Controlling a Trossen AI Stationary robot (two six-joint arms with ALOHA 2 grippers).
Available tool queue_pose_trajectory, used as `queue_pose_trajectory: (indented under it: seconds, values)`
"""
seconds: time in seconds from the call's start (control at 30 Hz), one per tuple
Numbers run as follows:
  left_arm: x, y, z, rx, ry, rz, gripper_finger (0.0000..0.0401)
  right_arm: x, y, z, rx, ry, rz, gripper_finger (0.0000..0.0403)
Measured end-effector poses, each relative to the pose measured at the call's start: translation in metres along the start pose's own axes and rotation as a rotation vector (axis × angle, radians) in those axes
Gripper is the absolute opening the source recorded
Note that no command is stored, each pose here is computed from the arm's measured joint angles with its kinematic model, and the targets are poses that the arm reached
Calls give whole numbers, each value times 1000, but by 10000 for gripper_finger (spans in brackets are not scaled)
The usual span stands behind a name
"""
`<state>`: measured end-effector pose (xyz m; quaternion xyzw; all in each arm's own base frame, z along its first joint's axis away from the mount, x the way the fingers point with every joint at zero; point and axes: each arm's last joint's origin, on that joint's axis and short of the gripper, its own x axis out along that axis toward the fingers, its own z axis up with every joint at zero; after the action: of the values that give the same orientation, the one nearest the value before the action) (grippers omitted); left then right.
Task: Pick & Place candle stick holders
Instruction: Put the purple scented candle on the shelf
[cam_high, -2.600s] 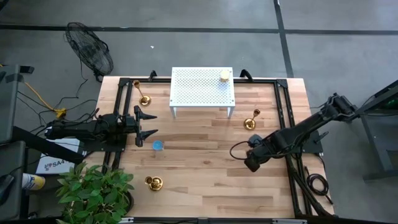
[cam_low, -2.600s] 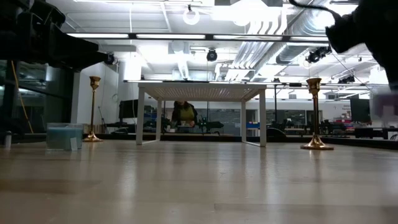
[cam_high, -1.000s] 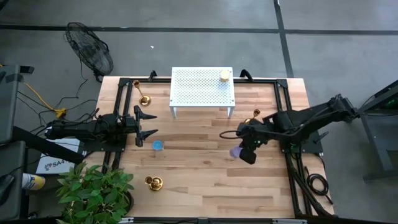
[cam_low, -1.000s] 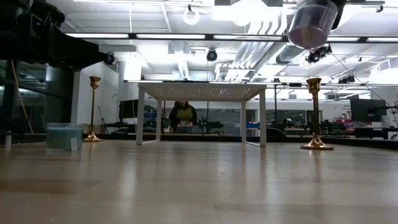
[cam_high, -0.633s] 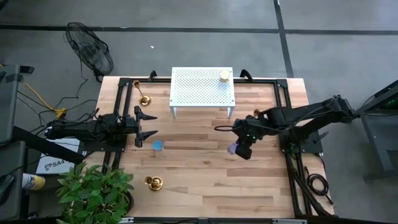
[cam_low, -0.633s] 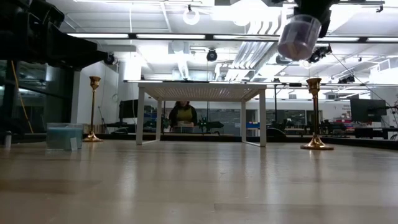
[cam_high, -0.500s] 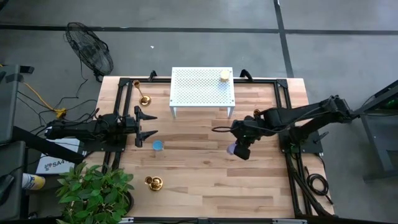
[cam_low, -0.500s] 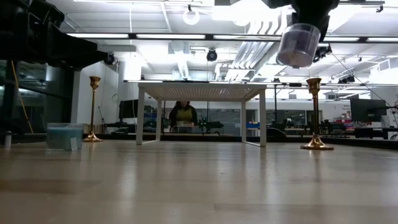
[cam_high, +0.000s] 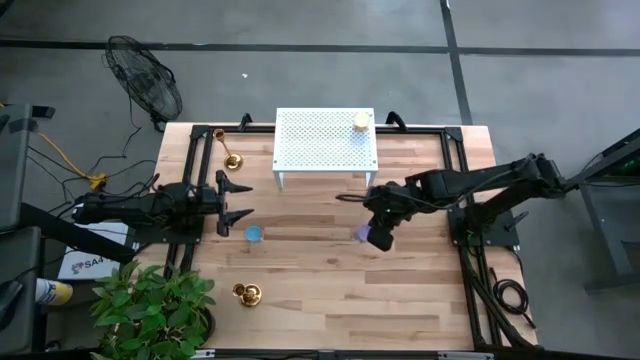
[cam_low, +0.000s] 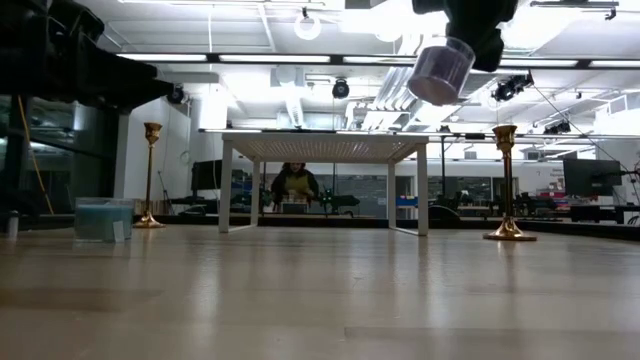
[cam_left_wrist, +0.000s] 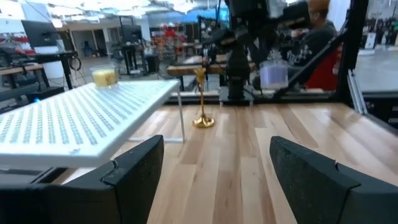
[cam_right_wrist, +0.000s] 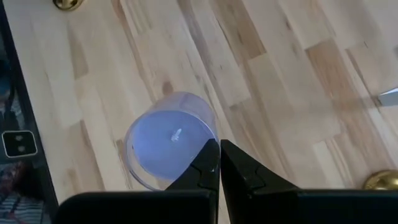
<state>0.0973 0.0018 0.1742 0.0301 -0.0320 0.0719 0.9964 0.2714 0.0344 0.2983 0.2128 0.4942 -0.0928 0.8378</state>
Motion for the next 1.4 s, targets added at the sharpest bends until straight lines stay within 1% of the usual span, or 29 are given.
queue_pose_trajectory:
  seconds: [0.13,0.2,0.27,0.43,0.67,0.83,0.97,1.1,1.23,1.4]
  values:
    - [1,1,5,37,0,36,289,0,-6,4,48,-7,-7,0]
    - [2,1,9,49,16,40,289,0,-9,8,64,-25,-2,0]
    - [5,1,15,60,1,42,289,0,-13,13,80,-44,14,0]
    - [17,0,20,88,-4,42,289,-2,-24,25,79,-83,54,0]
    - [42,-4,33,117,11,41,289,-26,-34,47,48,-140,32,0]
    - [66,-7,51,141,49,36,289,-40,-43,65,43,-159,-3,0]
    - [83,-10,59,153,79,18,289,-45,-56,84,63,-128,-54,0]
    - [93,-11,65,157,106,9,289,-50,-68,109,81,-78,-105,0]
    - [95,-11,66,158,108,12,289,-53,-84,137,105,-39,-144,0]
    - [92,-10,67,155,127,43,289,-50,-109,168,136,-17,-176,0]
